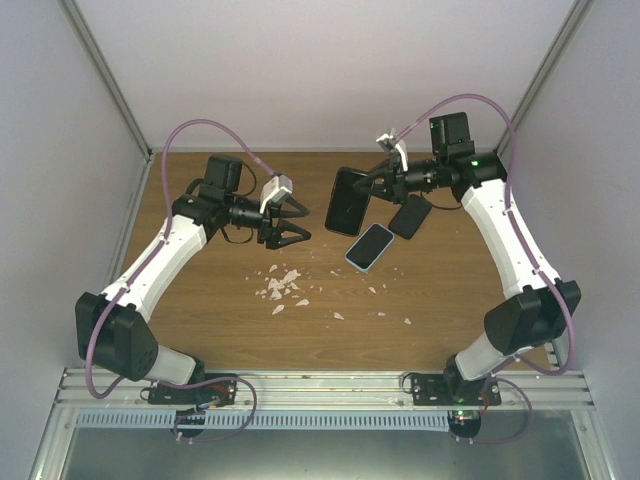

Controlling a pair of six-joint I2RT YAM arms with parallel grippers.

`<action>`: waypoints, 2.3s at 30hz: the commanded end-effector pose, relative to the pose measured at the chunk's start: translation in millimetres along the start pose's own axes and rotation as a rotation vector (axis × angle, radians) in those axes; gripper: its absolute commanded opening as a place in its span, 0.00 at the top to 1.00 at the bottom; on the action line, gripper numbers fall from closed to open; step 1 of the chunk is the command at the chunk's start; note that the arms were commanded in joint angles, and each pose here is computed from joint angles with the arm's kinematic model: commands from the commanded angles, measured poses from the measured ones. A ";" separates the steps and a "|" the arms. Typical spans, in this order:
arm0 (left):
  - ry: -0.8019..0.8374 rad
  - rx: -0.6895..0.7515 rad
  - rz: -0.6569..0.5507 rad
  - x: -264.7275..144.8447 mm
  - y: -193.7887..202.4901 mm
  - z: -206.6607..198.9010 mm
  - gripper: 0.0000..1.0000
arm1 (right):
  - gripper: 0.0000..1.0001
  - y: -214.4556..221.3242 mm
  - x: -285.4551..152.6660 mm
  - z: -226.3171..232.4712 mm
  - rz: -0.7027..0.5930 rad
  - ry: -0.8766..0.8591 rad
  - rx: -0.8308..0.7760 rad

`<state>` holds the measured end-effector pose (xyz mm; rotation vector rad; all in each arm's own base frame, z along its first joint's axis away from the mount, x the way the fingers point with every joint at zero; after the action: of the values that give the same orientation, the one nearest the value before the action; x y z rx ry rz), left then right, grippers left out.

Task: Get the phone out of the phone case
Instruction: Adjust the phone, then remove the phone case from the phone.

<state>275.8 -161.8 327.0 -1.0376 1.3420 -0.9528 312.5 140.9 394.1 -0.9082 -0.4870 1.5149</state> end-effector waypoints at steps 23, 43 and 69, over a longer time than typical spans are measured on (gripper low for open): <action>0.046 -0.063 -0.070 23.7 -23.1 4.2 0.32 | 1.00 -2.7 -25.3 13.3 -0.065 -0.291 0.092; -0.156 -0.136 0.018 26.5 -9.8 23.6 0.51 | 1.00 4.2 -24.1 13.9 -0.046 -0.358 0.109; -0.261 -0.246 0.047 22.5 17.2 46.2 0.69 | 1.00 16.7 -22.0 35.0 0.011 -0.528 0.119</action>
<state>316.2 -175.3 302.3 -1.2541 1.3139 -0.5796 300.0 126.8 389.4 -0.5823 -0.5786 1.6150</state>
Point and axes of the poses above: each gripper's point midway between its finger pads, its own x axis out along the fingers, its own z axis along the line the jaws close on, y = z × x, the point moved 10 cm from there along -x, back along the fingers, and after that the axes turned 13 degrees about x, right-handed, at the moved point
